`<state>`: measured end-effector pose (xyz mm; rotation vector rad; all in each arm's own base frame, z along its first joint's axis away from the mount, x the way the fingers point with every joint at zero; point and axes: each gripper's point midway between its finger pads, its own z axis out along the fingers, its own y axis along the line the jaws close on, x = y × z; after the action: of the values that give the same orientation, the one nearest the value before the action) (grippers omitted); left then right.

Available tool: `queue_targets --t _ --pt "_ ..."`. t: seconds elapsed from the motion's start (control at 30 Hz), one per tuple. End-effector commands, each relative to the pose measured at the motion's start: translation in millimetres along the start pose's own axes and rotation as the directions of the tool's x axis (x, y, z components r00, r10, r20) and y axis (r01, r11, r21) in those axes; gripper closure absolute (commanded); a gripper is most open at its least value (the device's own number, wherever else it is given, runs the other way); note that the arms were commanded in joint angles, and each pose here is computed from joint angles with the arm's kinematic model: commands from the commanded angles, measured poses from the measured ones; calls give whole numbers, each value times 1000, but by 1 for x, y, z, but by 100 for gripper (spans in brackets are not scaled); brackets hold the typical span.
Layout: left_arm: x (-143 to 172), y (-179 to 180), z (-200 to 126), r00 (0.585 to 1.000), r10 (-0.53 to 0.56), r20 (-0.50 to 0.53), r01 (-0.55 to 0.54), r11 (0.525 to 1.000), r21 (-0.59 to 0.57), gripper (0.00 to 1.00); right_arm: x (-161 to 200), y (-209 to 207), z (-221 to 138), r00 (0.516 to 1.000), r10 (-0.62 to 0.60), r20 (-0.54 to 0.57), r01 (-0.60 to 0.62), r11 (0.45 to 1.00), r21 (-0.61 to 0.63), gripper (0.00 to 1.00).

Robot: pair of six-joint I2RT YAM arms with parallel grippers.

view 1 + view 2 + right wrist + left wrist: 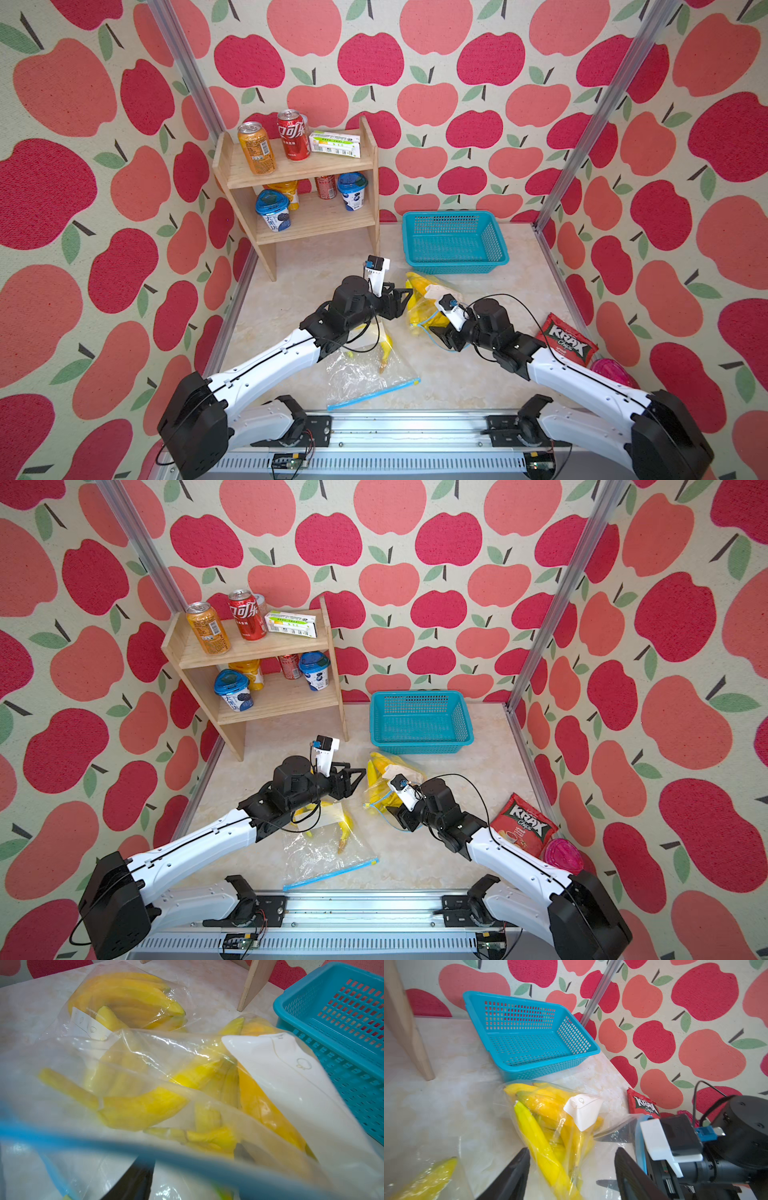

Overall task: Open the zip-top bag and take out the banana
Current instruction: Pick up the banana from the zipper food storage bag.

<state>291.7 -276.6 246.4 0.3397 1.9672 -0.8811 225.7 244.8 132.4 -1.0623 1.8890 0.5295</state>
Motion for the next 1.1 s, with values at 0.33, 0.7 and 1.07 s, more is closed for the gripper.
queue_targets --t 0.33,0.7,1.07 --pt "42 74 92 928 -167 -333 200 977 67 44 -13 23 -5 999 0 51 5 994 -107 37" --pt "45 62 124 909 -154 -388 216 969 123 45 -6 20 -4 999 8 38 -5 996 -91 36" --pt "65 71 138 880 -202 -429 254 965 67 58 -5 16 -7 1000 1 31 1 998 -71 35"
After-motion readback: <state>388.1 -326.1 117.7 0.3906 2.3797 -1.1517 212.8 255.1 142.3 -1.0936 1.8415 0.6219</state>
